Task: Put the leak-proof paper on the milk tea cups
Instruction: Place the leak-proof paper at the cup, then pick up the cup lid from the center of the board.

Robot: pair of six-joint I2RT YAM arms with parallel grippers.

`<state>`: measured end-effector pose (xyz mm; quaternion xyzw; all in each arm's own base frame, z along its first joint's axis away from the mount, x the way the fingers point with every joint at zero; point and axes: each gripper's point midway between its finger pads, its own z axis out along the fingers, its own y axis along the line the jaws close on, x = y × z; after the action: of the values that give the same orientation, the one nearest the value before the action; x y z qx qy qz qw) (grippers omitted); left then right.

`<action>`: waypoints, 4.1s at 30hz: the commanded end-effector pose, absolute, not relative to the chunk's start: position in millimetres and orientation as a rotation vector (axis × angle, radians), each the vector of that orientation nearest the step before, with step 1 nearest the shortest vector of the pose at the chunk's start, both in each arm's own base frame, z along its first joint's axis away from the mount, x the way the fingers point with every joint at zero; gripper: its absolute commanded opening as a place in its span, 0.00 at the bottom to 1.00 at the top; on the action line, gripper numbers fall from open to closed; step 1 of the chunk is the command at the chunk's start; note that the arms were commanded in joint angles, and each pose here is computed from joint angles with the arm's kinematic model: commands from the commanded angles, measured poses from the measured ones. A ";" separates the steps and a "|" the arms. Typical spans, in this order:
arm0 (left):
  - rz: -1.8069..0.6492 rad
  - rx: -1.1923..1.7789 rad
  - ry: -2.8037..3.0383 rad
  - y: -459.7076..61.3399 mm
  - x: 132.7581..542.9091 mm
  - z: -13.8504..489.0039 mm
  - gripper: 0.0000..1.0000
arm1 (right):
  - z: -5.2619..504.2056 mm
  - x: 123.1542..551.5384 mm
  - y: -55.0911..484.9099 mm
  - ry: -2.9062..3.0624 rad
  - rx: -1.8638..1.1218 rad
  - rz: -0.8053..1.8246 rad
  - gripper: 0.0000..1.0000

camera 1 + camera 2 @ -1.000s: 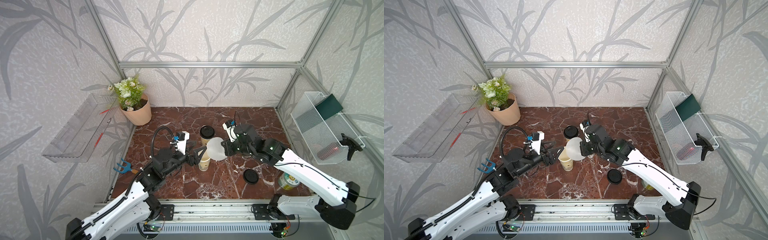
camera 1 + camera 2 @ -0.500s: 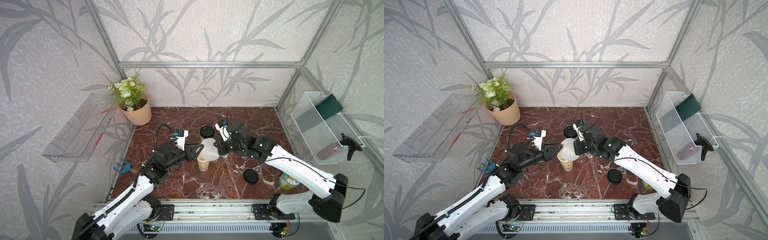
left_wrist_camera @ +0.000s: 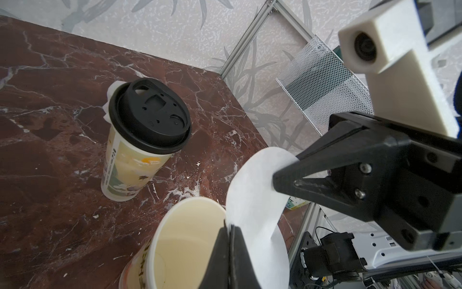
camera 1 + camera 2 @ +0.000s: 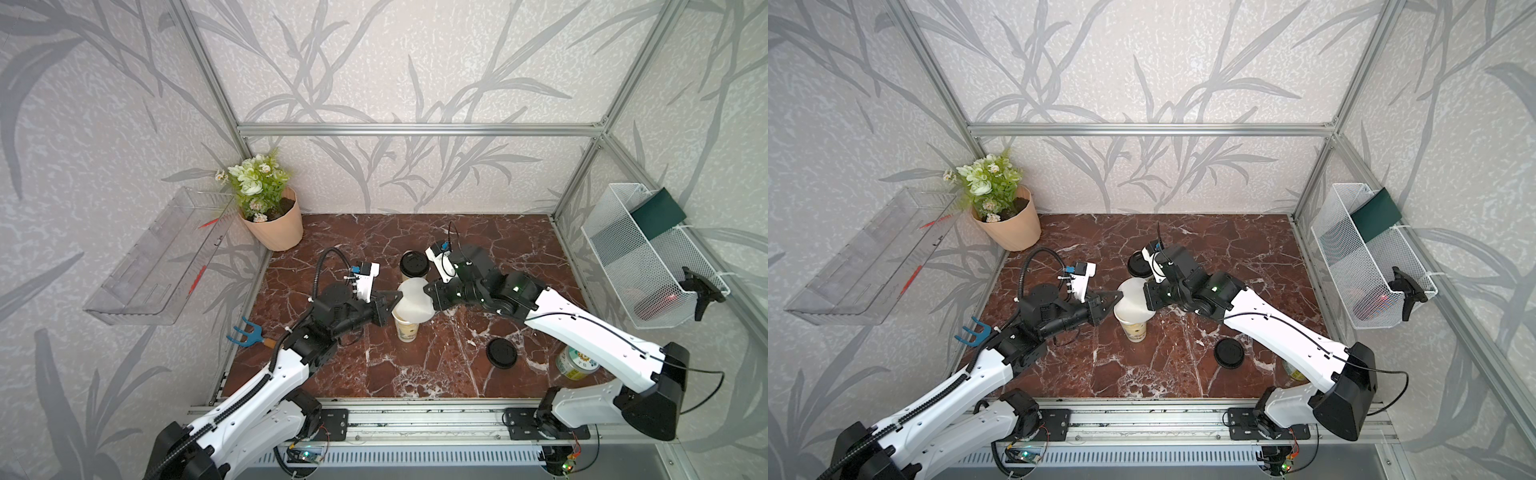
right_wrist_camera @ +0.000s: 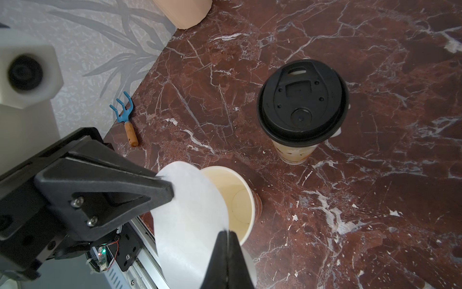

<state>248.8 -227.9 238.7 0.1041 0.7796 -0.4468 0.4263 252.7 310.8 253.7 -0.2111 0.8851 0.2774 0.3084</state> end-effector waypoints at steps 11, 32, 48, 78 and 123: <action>-1.095 0.137 2.005 -210.3 250.0 239.2 0.00 | 262.6 256.8 311.5 2.299 -0.558 0.721 0.42; -0.978 0.056 2.160 -199.3 257.7 210.7 0.00 | 218.3 255.8 284.9 2.359 -0.541 0.560 0.72; -0.957 0.050 2.166 -194.3 256.6 210.6 0.23 | 218.6 256.5 271.8 2.339 -0.501 0.527 0.85; -0.830 -0.001 2.150 -170.8 259.3 219.8 0.54 | 192.1 254.5 195.4 2.432 -0.280 0.272 0.93; -0.588 -0.067 1.990 -129.0 269.6 220.2 0.83 | 26.7 193.0 80.4 2.912 0.282 -0.061 0.75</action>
<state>268.1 -134.2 217.1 -0.0253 0.8323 -0.2521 0.4931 191.0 79.2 21.7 0.1042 0.9882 -0.0209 0.1106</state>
